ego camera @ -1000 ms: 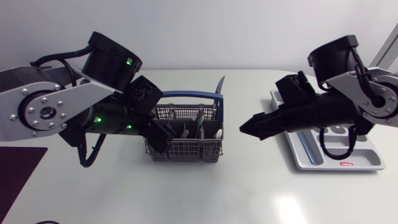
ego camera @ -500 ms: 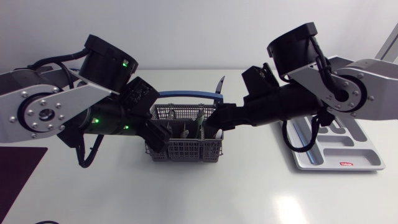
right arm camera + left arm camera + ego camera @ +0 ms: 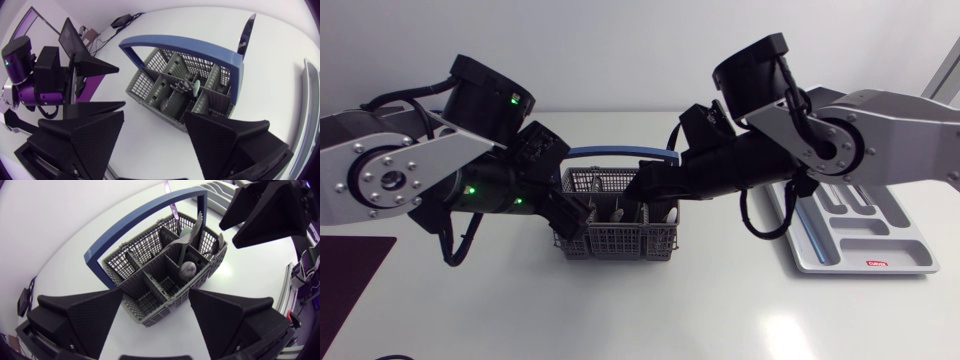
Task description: Sort the cutlery from the basket into the organizer compartments.
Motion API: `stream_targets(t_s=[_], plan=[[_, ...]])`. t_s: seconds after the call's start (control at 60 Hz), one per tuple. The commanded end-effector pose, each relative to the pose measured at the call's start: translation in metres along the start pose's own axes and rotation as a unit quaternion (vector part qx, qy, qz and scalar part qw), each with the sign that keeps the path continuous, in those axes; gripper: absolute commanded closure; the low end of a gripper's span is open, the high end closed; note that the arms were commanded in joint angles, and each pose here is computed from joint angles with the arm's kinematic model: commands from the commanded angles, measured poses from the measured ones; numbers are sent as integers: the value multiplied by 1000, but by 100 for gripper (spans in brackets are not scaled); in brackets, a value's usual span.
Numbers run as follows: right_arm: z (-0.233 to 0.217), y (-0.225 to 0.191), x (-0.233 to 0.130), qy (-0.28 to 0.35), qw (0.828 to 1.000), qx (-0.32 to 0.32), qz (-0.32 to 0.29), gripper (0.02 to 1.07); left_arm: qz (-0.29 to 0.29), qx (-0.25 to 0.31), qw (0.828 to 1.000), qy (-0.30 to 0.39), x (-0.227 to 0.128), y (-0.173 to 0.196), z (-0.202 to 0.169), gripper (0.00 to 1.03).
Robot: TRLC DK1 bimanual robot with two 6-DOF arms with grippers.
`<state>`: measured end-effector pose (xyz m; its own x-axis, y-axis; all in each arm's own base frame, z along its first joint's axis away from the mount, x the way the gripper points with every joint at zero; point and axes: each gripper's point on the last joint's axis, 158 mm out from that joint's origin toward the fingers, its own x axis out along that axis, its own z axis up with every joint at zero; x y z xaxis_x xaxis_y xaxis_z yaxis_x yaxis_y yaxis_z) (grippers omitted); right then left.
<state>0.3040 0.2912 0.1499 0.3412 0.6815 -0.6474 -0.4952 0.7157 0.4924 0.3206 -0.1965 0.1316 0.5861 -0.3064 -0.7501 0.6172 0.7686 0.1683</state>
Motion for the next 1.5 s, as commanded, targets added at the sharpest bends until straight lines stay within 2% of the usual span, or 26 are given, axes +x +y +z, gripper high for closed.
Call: stream_targets(t_s=[0.0,0.117,0.267,0.533,0.7,0.783,0.85,1.067,1.1,1.233,1.317,1.433,1.483], plan=[[4,0,10,4,1000,29,-1,22,4,1,1000,13,5,2,-13,12],[0,-4,22,-3,999,35,3,38,3,0,1000,16,7,2,-15,12],[-8,-11,40,14,999,46,-11,38,5,-2,1000,19,11,3,-18,12],[-14,-19,50,35,997,68,-27,38,6,-6,1000,24,17,6,-23,12],[-18,-16,58,47,996,76,-25,48,8,-9,1000,22,20,8,-24,12],[-23,-15,64,57,995,80,-23,48,10,-12,1000,22,21,10,-25,12],[-25,-12,66,60,995,82,-22,57,10,-14,1000,23,22,12,-27,12],[-29,-13,73,66,993,90,-23,62,11,-19,1000,19,24,17,-30,12],[-28,-13,74,65,993,92,-23,66,13,-20,1000,18,25,18,-30,12],[-26,-12,77,61,993,94,-22,70,13,-20,1000,13,27,18,-31,12],[-26,-11,80,62,994,93,-21,70,12,-21,1000,13,28,17,-31,12],[-24,-9,81,56,994,94,-20,80,11,-24,1000,10,30,19,-32,12],[-24,-10,82,54,994,93,-20,80,8,-24,1000,9,30,18,-32,12]])
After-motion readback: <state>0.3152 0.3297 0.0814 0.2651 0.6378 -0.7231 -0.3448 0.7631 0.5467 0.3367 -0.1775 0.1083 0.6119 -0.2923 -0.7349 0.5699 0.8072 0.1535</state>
